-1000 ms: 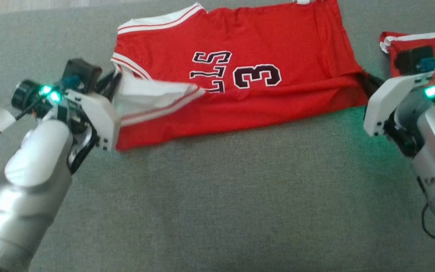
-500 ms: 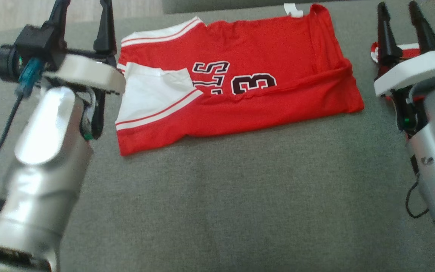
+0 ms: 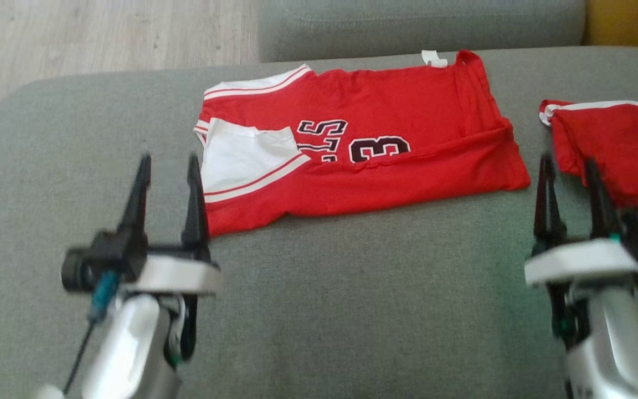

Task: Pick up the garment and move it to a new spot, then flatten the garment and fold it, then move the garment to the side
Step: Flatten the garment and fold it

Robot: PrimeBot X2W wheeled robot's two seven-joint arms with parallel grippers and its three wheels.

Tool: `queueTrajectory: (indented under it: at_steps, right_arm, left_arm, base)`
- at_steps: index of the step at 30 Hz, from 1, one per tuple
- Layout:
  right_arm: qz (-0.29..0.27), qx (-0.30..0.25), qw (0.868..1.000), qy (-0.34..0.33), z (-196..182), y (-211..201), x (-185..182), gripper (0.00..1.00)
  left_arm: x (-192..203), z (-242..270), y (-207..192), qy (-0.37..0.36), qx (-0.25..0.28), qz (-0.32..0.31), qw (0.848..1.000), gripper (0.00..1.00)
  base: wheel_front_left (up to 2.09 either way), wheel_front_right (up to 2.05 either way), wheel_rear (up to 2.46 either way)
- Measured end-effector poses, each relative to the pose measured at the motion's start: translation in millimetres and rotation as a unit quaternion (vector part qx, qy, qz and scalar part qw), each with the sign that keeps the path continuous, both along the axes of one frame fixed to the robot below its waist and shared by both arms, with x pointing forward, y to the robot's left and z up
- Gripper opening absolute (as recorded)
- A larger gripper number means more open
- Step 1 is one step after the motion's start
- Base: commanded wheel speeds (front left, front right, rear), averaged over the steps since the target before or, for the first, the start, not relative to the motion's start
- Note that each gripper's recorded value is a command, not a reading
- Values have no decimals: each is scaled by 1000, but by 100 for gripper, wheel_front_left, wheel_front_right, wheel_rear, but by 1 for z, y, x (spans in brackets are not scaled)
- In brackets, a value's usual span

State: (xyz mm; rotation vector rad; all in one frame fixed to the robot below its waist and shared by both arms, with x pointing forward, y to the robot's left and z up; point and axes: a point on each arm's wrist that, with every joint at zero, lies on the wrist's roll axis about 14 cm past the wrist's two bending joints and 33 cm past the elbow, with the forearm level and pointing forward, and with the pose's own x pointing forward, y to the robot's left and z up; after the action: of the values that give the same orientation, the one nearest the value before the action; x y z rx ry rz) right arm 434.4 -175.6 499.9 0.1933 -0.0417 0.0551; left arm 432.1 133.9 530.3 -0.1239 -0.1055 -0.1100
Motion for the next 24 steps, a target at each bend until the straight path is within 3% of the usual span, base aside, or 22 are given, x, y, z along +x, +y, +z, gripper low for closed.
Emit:
queueTrajectory:
  at_steps: [7, 17, 24]
  right_arm:
    - [-9, 26, 999, 34, -27, -4, -40, 100]
    - [-9, 28, 999, 15, -14, -4, -41, 100]
    - [-17, 27, 999, 19, -18, -10, -40, 100]
  left_arm:
    - [-28, -29, 5, 38, -15, 15, 999, 100]
    - [-19, -28, -7, 34, -8, -6, 999, 100]
    - [-10, -67, -7, 98, 10, -7, 995, 100]
  base:
    - [0, 0, 0]
    - [0, 0, 0]
    - [0, 0, 0]
